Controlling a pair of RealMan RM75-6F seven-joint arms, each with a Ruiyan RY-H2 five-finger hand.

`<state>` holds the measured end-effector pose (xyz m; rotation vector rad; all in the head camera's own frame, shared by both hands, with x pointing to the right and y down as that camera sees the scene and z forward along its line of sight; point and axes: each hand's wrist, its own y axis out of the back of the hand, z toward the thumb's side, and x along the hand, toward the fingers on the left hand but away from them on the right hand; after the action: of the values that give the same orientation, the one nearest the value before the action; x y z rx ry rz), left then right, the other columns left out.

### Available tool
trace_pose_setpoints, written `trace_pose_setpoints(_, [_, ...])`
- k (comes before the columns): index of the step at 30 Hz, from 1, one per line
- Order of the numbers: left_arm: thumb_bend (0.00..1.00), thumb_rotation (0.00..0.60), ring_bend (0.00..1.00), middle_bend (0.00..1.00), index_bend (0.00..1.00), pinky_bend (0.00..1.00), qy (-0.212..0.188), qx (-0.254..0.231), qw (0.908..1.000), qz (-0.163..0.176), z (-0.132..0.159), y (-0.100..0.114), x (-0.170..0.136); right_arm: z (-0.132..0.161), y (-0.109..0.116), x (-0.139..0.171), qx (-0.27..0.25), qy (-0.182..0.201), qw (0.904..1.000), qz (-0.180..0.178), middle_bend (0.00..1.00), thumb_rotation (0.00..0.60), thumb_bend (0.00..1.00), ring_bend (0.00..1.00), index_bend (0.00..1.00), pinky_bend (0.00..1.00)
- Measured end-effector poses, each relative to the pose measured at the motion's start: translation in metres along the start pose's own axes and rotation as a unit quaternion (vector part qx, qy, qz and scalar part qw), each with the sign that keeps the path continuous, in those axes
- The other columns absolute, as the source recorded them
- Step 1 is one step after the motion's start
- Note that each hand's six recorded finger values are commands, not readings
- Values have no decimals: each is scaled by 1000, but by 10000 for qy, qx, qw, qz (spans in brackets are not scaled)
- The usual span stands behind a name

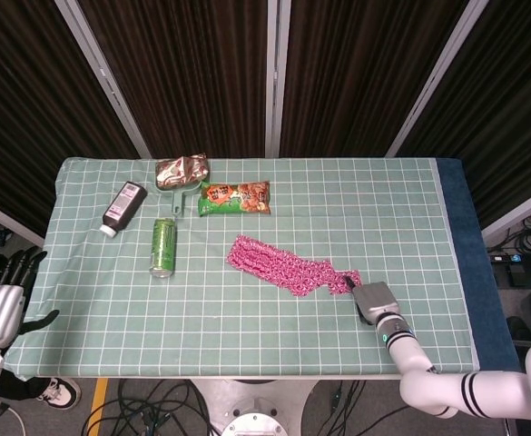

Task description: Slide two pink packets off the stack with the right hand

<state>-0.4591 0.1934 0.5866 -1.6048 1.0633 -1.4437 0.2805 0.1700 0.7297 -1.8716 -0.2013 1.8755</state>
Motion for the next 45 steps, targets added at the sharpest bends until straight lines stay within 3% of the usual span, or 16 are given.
trace_pose_setpoints(11, [145,600,0,46,79,212,-18,25,10000,-13,1,-1,0,-32,-8,8,-128,-303,9994,91,900,600,1000,884,0,854])
trace_pose_setpoints(23, [144,600,0,46,79,211,-43,40,10000,-17,4,0,0,-61,-6,23,-250,-541,9982,-44,900,600,1000,885,0,854])
trace_pose_setpoints(28, [144,600,0,46,79,212,-70,55,10000,-24,6,-1,1,-50,5,23,-289,-330,9987,-274,900,600,1000,885,0,854])
trace_pose_setpoints(35, [144,600,0,46,79,212,-57,56,10000,-21,6,1,1,-7,26,16,-277,243,9972,-655,900,600,1000,884,0,854])
trace_pose_setpoints(45, [144,600,0,46,79,212,-9,5,10000,-44,1,0,1,16,26,1,-160,302,9989,-334,900,600,1000,884,0,854])
